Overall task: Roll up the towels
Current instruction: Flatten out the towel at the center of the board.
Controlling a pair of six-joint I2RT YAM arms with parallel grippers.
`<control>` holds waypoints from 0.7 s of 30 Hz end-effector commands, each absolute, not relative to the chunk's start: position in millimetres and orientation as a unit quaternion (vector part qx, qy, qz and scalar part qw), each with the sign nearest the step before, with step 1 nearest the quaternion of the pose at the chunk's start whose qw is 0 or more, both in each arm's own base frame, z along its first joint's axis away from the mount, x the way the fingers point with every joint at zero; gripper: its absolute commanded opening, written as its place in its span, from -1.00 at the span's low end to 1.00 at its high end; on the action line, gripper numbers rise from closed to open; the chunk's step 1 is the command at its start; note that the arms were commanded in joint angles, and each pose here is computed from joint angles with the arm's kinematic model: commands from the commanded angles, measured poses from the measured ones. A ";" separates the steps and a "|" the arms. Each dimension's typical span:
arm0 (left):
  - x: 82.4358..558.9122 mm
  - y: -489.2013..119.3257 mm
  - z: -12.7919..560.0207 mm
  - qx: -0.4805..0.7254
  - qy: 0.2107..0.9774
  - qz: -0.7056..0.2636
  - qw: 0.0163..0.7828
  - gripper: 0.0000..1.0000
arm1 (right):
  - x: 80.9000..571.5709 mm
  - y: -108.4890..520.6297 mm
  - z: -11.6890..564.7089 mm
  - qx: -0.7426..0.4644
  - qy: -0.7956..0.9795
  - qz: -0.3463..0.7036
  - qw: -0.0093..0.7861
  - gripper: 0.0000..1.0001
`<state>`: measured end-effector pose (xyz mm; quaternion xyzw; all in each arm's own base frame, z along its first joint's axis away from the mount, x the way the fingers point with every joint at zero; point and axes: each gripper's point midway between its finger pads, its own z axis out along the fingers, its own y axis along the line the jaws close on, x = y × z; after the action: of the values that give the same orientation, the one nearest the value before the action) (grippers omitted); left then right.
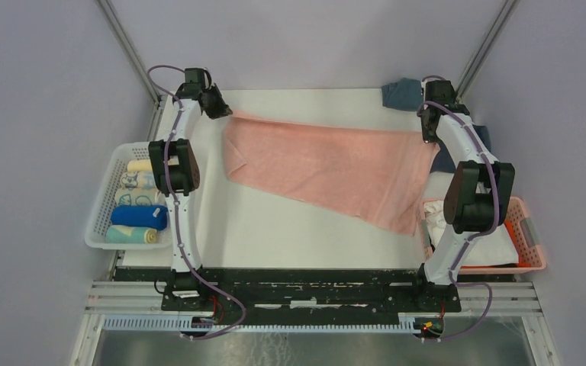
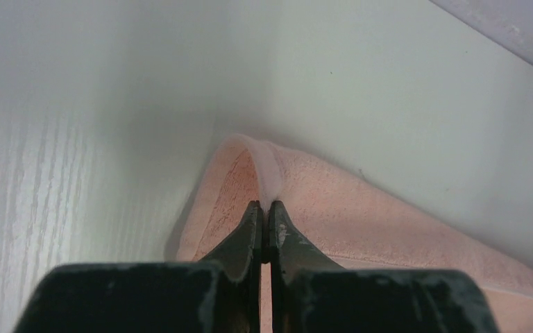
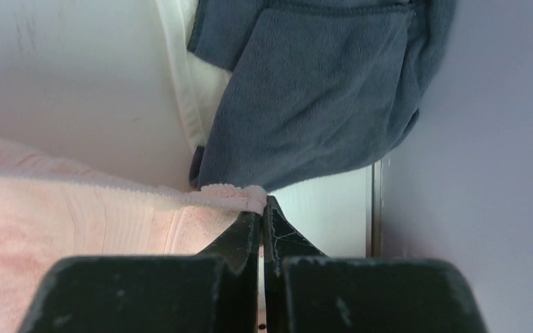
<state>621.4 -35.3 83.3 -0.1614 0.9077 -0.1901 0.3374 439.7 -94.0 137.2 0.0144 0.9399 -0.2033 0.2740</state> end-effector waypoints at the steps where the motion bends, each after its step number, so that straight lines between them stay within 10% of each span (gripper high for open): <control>1: 657.9 -35.4 132.2 -0.160 0.862 -0.238 0.418 -0.95 | 475.7 -109.3 159.6 0.011 0.915 -0.231 0.330 -1.00; 21: 606.6 10.6 331.5 -0.138 0.771 -0.239 0.574 -0.95 | 411.5 -56.4 292.3 -0.009 0.853 -0.108 0.511 -1.00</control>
<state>613.5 3.9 251.2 -0.1636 0.8166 -0.2446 0.4965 417.6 -63.0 237.3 -0.0115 0.8894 -0.1263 0.4393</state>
